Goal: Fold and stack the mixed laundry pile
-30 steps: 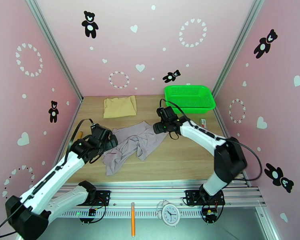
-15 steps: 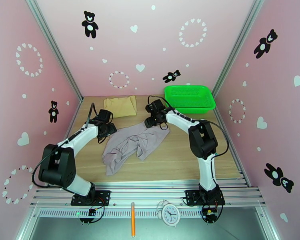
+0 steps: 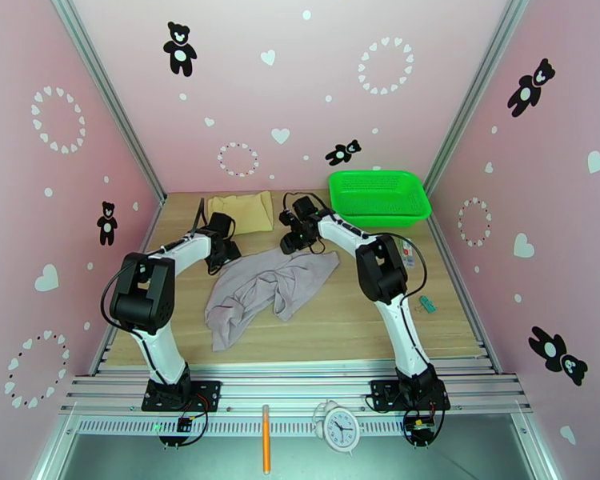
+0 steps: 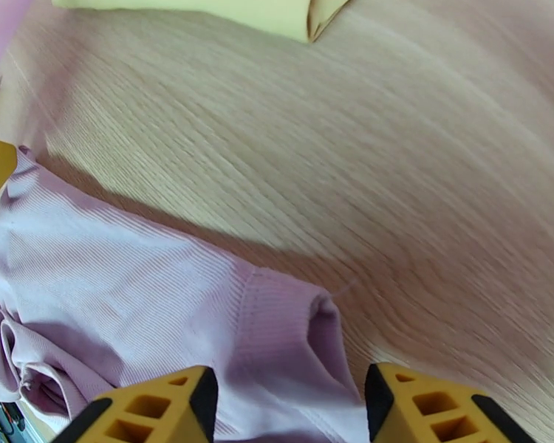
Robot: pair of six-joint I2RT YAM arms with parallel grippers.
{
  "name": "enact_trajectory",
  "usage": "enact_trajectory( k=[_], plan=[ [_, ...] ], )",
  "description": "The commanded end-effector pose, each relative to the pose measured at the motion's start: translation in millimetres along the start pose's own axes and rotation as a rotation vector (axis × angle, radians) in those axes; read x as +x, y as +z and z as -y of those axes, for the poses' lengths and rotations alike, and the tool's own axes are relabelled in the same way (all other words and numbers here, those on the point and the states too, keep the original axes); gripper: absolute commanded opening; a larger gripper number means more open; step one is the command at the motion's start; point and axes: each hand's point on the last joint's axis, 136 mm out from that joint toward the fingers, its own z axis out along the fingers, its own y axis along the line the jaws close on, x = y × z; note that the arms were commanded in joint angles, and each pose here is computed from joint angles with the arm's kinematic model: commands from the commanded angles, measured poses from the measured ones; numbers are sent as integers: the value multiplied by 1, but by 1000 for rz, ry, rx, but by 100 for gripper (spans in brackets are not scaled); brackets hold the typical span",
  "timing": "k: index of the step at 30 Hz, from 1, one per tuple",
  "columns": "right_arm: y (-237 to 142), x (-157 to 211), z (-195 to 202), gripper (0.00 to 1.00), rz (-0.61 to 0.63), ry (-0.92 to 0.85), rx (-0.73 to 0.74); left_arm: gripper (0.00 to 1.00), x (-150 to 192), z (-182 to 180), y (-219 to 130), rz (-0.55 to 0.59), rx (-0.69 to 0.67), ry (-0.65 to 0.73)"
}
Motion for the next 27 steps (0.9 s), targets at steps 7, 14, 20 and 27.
enact_trajectory(
  k=[7, 14, 20, 27],
  plan=[
    [11, 2, -1, 33, -41, 15, -31, 42, 1, -3, 32, -48, -50, 32],
    [1, -10, 10, 0, -12, 17, 9, 0, -22, -2, 11, 4, -91, 66],
    [-77, -39, 4, 0, 125, -38, 104, 0, -70, 3, -92, 207, -58, 66],
    [-200, -53, -24, 0, 355, -91, 183, 0, -94, -4, -236, 431, 65, 62]
  ],
)
